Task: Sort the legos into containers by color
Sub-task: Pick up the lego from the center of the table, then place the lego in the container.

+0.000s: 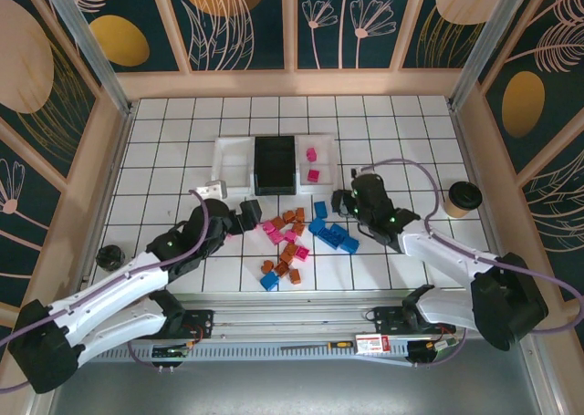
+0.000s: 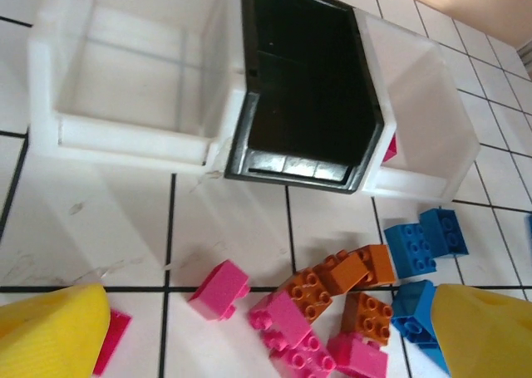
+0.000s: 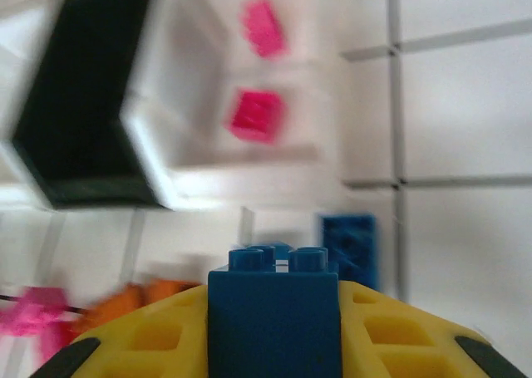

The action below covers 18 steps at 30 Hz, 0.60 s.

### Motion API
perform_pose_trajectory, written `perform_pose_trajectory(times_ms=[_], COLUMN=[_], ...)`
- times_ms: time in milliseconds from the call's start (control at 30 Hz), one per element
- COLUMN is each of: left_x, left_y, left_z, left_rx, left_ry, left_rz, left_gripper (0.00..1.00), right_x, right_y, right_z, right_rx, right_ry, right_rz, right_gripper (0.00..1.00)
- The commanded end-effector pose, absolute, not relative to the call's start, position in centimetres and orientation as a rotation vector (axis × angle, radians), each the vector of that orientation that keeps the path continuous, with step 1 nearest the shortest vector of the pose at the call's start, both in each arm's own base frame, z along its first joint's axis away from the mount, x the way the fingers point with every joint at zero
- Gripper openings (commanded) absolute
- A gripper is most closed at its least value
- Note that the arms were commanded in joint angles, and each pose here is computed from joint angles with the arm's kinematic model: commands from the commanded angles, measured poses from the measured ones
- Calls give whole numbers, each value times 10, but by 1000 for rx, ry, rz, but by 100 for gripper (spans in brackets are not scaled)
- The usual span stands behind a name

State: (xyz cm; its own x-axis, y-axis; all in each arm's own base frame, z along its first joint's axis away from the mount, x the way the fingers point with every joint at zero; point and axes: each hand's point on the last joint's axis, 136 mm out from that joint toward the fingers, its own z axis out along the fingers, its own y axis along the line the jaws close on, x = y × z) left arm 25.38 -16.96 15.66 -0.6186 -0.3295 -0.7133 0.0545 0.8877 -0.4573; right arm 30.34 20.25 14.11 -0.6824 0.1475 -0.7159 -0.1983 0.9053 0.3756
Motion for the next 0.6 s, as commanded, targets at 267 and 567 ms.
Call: perform_pose_trajectory(times_ms=[267, 567], left_x=[229, 218], left_y=[-152, -157], left_z=[129, 111], left_rx=[-237, -190], left_ry=[2244, 2324], left_rz=[-568, -587], left_gripper=[98, 97], right_x=[376, 429], right_y=[347, 377], right_z=[170, 126], right_rx=[-333, -284], right_ry=[2205, 2283], right_rz=[631, 529], right_gripper=[16, 34])
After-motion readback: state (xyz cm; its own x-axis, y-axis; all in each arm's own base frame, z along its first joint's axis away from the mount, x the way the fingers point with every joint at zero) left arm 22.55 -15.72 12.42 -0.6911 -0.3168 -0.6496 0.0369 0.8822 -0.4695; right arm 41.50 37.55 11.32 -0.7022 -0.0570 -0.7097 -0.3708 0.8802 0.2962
